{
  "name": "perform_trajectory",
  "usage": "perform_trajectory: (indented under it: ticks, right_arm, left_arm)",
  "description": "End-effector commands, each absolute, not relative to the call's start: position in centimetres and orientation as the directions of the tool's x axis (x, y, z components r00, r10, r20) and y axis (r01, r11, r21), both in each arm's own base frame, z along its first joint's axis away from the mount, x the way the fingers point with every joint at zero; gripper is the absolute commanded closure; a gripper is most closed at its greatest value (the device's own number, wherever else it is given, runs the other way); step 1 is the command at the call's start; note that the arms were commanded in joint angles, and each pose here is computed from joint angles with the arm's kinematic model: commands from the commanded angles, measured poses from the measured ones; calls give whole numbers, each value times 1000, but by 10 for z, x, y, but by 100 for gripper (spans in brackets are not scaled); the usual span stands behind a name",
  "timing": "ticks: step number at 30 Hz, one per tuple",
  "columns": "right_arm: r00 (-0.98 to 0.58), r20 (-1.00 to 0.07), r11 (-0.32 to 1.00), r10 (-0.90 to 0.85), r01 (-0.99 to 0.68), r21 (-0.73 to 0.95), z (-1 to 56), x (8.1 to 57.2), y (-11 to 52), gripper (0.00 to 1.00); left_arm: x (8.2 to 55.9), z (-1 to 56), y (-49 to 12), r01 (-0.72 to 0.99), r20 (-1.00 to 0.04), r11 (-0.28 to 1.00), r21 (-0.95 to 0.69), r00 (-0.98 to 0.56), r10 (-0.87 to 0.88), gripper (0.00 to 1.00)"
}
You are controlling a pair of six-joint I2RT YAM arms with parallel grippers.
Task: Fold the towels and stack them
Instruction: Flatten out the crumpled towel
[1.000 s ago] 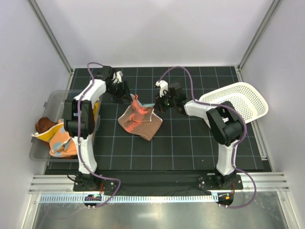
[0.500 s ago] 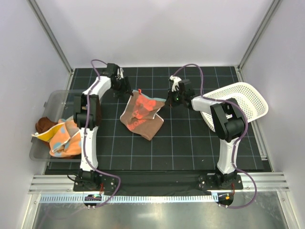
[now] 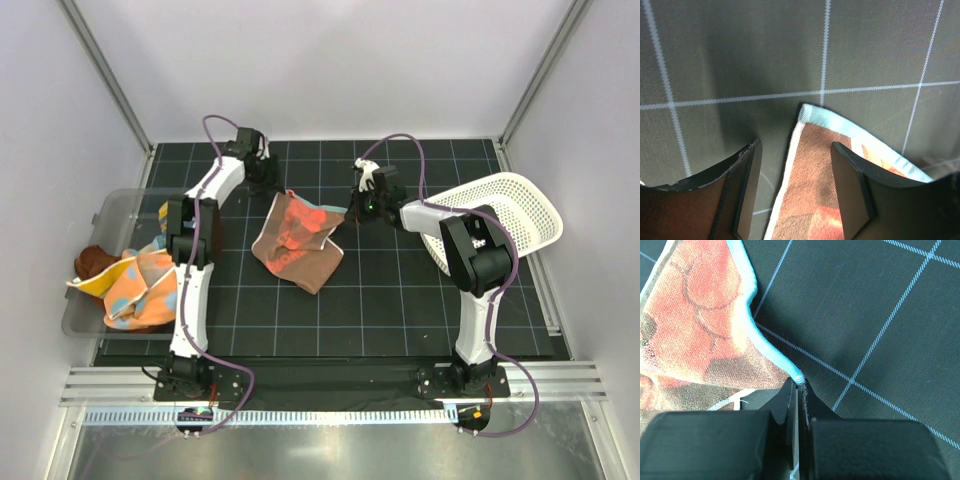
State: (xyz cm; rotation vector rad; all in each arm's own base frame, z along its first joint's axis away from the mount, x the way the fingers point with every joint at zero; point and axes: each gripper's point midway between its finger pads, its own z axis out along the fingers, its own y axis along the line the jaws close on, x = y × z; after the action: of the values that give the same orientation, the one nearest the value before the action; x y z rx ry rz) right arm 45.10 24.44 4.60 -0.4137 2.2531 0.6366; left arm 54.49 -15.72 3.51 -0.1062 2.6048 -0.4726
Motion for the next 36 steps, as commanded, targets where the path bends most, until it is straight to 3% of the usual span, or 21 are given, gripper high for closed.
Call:
perform_trajectory:
  ticks: [1,7,10,11,14,24,31,36]
  right_arm:
    - [-628,-775,813,-71,-487,320,66,464,253,99]
    - [-631,-773,806,-64,-490,333,67,462,255,99]
    - [-632,-772,809,-62,-486,332,67,462,254,99]
    - [-630,-774,811,-63,-484,328,68,463,254,99]
    - [-624,-779,829,-57,-464,311,70,466,249,99]
    - [-485,-874,893,41,-374,249,157,457,218,99]
    - [-423,-906,904,27,-376,203,229,399,209,99]
    - [-354,-934,887,49,-415,204,285,331,200,99]
  left_arm:
    - [535,14,-160,31,-434,965,-259,-897,-87,40]
    - [522,-4,-182,53,-414,979,-198,-910,-35,49]
    - [520,-7,-181,31,-410,983,-179,-911,-46,65]
    - [520,-7,-181,19,-408,983,-180,-911,-57,77]
    - [522,4,-179,10,-428,984,-179,-901,-69,100]
    - [504,139,-190,88,-586,946,-312,-802,-118,100]
    - [438,248,-201,231,-680,848,-476,-708,-189,100]
    - [352,315,-200,316,-739,785,-533,-625,-250,100]
